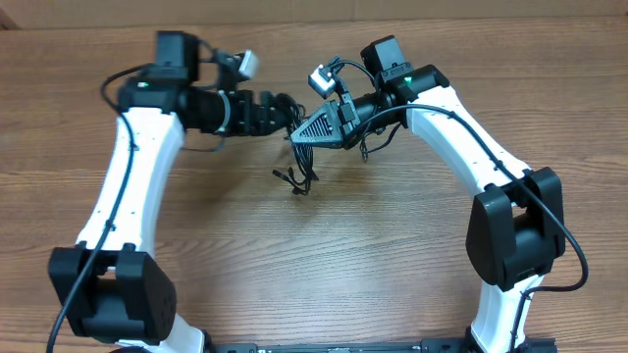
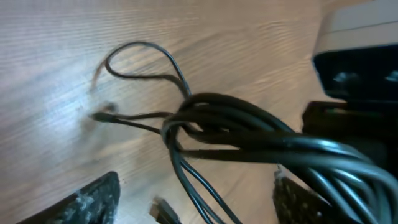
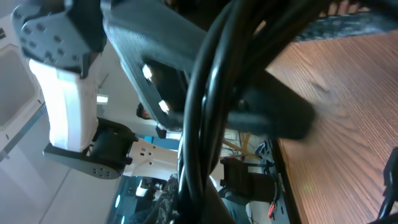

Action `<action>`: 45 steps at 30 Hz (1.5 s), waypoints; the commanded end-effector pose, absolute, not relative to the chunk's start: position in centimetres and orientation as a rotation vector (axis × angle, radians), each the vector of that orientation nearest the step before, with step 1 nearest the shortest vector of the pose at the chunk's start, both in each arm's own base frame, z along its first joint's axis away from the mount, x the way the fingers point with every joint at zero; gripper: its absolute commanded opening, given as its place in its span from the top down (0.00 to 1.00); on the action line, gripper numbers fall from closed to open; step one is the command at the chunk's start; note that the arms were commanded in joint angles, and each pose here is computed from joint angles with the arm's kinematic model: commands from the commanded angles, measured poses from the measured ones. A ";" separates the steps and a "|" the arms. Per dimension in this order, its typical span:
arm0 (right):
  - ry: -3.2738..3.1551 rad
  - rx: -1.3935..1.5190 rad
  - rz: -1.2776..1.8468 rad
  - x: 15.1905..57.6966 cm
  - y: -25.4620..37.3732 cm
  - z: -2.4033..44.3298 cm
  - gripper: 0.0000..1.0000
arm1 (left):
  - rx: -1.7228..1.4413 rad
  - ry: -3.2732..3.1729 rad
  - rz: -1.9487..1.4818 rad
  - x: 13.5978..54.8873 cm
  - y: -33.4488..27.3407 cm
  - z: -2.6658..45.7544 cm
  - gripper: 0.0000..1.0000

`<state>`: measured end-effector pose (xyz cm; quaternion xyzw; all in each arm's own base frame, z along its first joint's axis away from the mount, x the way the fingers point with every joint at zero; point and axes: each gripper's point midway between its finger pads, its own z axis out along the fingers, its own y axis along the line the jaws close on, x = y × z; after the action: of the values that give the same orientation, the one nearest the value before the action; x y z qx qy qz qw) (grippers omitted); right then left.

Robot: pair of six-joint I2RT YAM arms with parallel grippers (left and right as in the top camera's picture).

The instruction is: Untangle cables

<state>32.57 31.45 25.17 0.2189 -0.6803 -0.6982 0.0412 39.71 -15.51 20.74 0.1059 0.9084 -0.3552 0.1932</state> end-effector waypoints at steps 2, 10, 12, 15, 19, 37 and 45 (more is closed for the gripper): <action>-2.032 0.735 -2.196 32.0 31.4 27.6 0.96 | 0.205 2.566 -0.725 41.7 -15.7 20.2 0.31; -2.032 0.739 -2.198 32.0 31.4 27.6 0.96 | 0.260 2.532 -0.655 42.5 -18.8 19.7 0.56; -2.032 0.739 -2.198 32.0 31.4 27.6 0.96 | 0.257 2.519 -0.662 43.0 -19.3 19.6 0.58; -2.033 0.739 -2.197 32.0 31.4 27.6 0.96 | 0.222 2.535 -0.674 43.5 -19.8 18.5 0.81; -2.033 0.739 -2.197 32.0 31.4 27.6 0.96 | 0.192 2.580 -0.678 43.9 -19.9 16.5 0.96; -2.686 0.461 -1.611 36.2 30.0 18.9 0.96 | 0.202 2.501 -1.199 40.1 -17.7 22.6 0.96; -2.998 0.312 -1.227 39.1 26.5 14.9 0.96 | 0.191 2.507 -1.336 38.3 -15.3 23.3 0.96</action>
<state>36.87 28.85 15.35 0.1194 -0.8827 -0.4545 -0.0050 38.99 -15.36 19.74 0.0259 0.9024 -0.4137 0.1177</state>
